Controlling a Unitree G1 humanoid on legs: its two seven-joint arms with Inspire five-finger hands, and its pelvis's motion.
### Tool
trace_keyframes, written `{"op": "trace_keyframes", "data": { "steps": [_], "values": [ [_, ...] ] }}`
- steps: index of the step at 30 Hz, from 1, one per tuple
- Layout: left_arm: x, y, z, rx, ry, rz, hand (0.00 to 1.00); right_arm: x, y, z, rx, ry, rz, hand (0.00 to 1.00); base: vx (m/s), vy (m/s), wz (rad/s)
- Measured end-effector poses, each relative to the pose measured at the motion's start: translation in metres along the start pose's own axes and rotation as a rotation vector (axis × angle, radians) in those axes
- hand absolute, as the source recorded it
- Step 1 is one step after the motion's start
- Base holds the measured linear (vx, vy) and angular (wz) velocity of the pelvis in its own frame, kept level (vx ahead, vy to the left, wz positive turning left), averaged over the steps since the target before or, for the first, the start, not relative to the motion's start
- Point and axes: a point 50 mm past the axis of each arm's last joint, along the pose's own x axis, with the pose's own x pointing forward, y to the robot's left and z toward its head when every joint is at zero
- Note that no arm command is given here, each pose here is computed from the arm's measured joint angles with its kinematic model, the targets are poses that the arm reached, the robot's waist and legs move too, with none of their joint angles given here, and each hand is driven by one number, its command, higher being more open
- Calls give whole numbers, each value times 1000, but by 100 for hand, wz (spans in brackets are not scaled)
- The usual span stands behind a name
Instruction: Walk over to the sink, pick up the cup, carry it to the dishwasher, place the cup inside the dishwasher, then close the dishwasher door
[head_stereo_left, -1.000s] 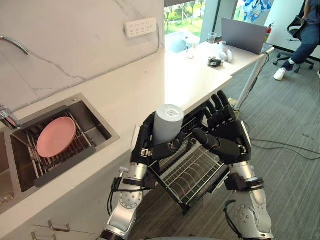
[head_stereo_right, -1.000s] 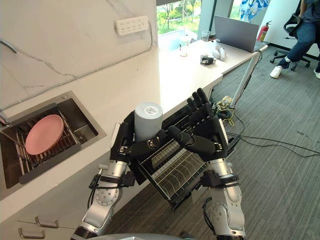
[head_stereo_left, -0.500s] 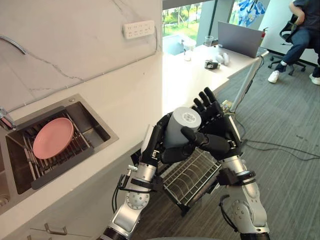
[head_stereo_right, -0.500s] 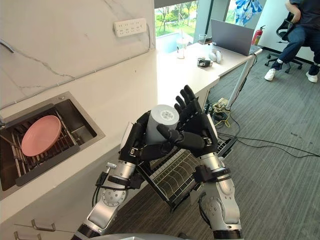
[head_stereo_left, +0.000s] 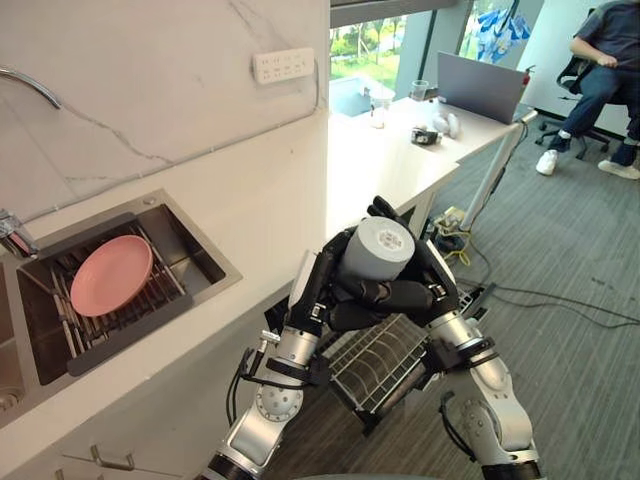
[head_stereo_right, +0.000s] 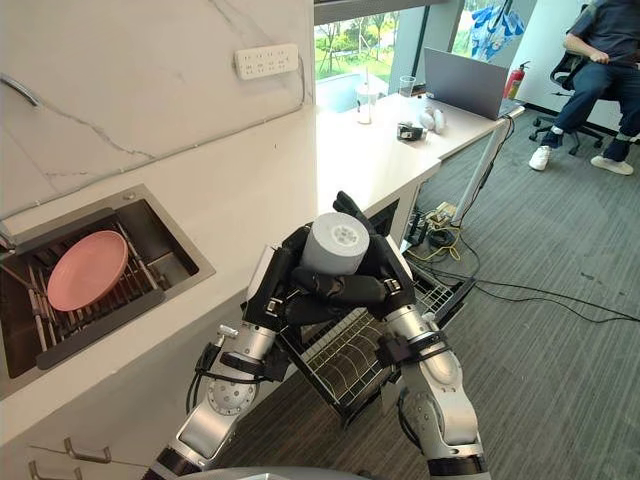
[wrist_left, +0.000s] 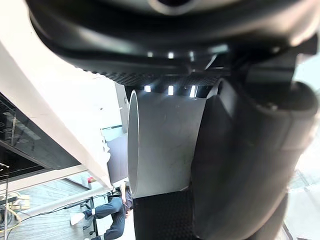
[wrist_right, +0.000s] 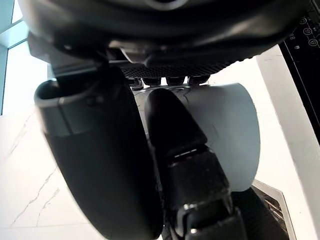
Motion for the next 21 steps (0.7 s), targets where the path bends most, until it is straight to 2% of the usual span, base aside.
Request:
{"op": "trace_keyframes", "data": {
  "steps": [13,14,21],
  "values": [
    [1,0,1,-7,-6,6,0,0,-3,2,-14,-13,-45,0,-2,-2,0],
    [1,0,1,-8,-6,9,100,0,-3,2,-13,-14,-45,0,0,0,0],
    [2,0,5,-13,-20,27,100,2,0,0,61,-44,-87,0,0,0,0]
  ]
}}
